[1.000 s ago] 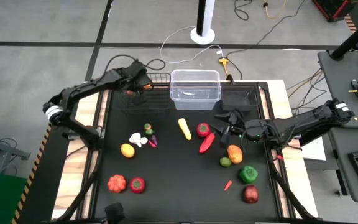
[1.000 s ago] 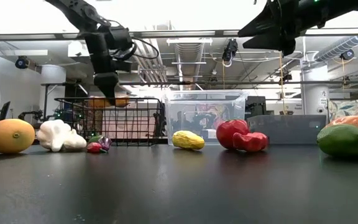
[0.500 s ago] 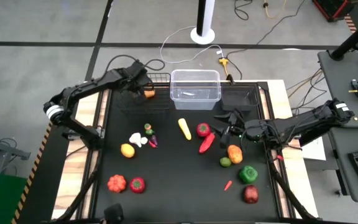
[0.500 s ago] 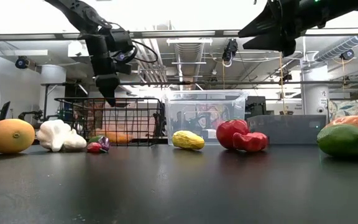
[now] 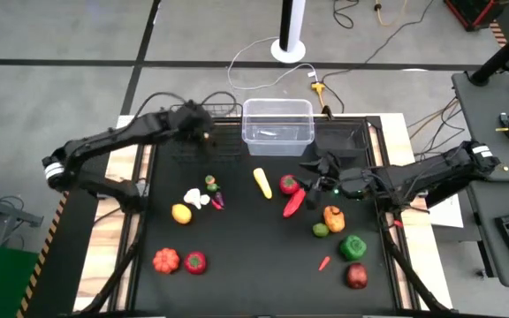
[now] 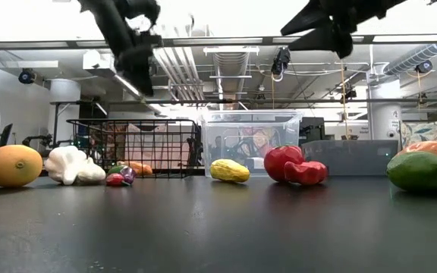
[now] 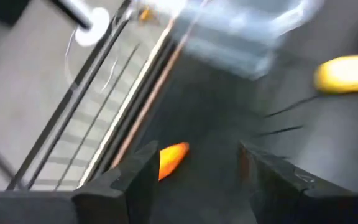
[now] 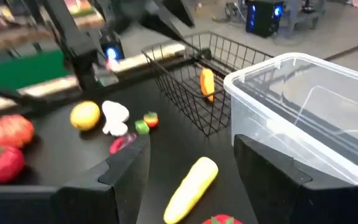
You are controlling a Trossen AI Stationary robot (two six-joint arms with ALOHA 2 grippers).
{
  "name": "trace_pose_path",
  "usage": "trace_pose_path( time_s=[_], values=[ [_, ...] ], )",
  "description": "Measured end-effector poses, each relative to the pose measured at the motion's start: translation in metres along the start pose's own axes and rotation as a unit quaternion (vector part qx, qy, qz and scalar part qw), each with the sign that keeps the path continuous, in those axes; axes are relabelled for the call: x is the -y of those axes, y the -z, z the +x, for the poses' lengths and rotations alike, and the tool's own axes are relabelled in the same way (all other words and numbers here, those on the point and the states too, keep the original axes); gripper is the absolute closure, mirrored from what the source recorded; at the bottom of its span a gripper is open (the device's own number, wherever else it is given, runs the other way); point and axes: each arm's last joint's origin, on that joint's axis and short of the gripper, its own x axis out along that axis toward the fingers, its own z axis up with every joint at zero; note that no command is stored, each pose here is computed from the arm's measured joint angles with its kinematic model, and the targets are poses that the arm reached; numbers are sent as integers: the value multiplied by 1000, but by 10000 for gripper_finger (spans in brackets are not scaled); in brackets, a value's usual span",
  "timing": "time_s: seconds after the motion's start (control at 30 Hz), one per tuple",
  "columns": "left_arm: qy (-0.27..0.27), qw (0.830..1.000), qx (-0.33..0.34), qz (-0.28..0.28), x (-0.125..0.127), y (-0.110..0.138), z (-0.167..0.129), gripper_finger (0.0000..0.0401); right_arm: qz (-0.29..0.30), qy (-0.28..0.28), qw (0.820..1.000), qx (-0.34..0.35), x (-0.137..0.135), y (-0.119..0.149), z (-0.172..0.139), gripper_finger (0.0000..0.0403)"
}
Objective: Sort produce into baskets
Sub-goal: Put the yellow corn into the wire basket
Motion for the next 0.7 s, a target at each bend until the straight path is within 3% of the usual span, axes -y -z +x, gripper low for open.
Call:
trace_pose_path(
  time_s=[0.3,0.47,0.7],
  values=[
    [96,985,143,8,61,14,-62,207,-30,87,984,-153,-28,-34,42,179],
    [69,982,176,-24,78,33,-82,207,-34,131,963,-234,-40,-39,67,179],
    [70,976,199,-51,94,56,-96,207,-29,107,953,-283,-61,-33,102,179]
  ],
)
